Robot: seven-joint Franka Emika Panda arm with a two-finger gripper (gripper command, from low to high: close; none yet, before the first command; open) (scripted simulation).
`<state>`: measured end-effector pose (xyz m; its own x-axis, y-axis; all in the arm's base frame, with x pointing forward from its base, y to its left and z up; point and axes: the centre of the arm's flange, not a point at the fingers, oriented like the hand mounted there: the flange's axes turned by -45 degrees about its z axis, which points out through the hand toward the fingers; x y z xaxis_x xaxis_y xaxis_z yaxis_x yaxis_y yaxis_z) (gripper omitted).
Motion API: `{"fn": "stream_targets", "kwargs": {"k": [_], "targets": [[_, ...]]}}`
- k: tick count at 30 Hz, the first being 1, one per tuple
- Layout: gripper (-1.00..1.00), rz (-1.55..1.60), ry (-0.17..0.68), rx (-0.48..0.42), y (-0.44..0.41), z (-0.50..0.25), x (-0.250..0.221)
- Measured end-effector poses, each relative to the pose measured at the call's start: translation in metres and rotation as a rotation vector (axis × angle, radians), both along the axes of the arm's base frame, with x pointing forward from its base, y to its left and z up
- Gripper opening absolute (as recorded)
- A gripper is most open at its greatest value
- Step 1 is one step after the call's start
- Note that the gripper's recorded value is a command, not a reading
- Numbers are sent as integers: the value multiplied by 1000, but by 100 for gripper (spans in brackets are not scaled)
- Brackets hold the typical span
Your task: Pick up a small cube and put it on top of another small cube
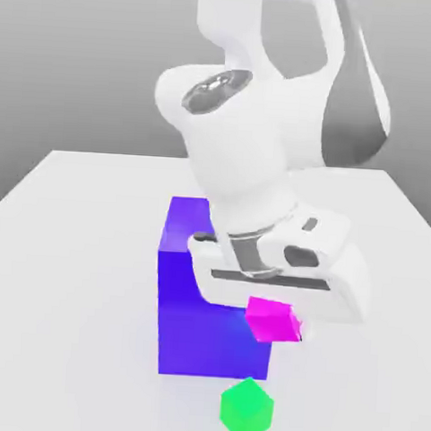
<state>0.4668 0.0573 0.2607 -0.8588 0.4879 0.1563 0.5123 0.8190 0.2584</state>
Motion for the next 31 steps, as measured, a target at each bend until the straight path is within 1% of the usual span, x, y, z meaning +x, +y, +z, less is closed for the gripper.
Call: {"fn": "stream_targets", "kwargs": {"k": [8,15,18,24,25,31], "targets": [[-100,22,25,-152,-1,-21,-8],[-100,44,-2,-290,0,-19,-11],[-100,49,-15,-307,1,-29,-9],[-100,49,-13,-308,1,-72,-9],[100,48,-11,-308,0,-79,-10],[100,47,-10,-307,0,-83,-10]]}}
